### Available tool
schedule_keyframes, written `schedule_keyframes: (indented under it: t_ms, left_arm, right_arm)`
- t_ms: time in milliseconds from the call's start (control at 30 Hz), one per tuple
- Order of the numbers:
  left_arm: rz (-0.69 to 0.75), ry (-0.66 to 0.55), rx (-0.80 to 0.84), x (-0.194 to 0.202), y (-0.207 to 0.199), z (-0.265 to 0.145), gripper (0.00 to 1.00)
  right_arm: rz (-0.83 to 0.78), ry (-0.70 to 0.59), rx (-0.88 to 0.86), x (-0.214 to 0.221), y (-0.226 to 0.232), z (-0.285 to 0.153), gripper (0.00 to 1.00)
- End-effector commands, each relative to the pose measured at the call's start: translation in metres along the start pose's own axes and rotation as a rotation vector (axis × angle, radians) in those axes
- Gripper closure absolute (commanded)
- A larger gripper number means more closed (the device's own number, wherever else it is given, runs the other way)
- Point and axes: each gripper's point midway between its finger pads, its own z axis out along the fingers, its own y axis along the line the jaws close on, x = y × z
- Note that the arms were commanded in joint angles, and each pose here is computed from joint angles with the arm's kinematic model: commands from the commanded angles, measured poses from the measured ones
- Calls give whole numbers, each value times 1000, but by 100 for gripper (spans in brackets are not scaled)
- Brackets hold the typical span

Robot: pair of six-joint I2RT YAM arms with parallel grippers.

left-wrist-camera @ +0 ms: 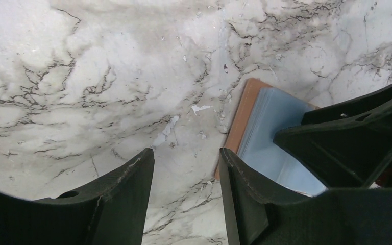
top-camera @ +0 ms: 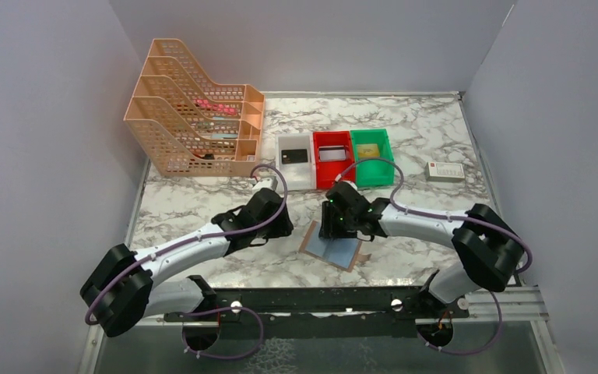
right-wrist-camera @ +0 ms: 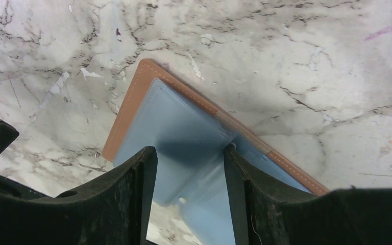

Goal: Take the credit cards out of the card holder

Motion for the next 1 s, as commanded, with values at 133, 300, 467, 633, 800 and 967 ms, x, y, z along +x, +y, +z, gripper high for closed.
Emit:
schedule_keyframes:
  t_ms: [133,300,467,633,800,967]
  left_arm:
    - [-12,-20,13,-5,4,-5,46]
    - [-26,-26,20,-3,6,-8,46]
    - [-49,-39,21,-3,9,-10,46]
    - [-41,-32,47,-2,4,-10,46]
    - [-31,-23,101,-3,-7,-10,47]
    - [-13,-14,212,-3,-28,-13,46]
  right_arm:
    - [-96,-52,288,4,-1,14,55]
    - [-176,-61,299,6,14,19,69]
    - [-191,-85,244,1,24,14,85]
    - [-197,-90,148,3,37,12,99]
    - [-181,-82,34,4,51,10,99]
    - [-103,-79,-129,-4,60,1,99]
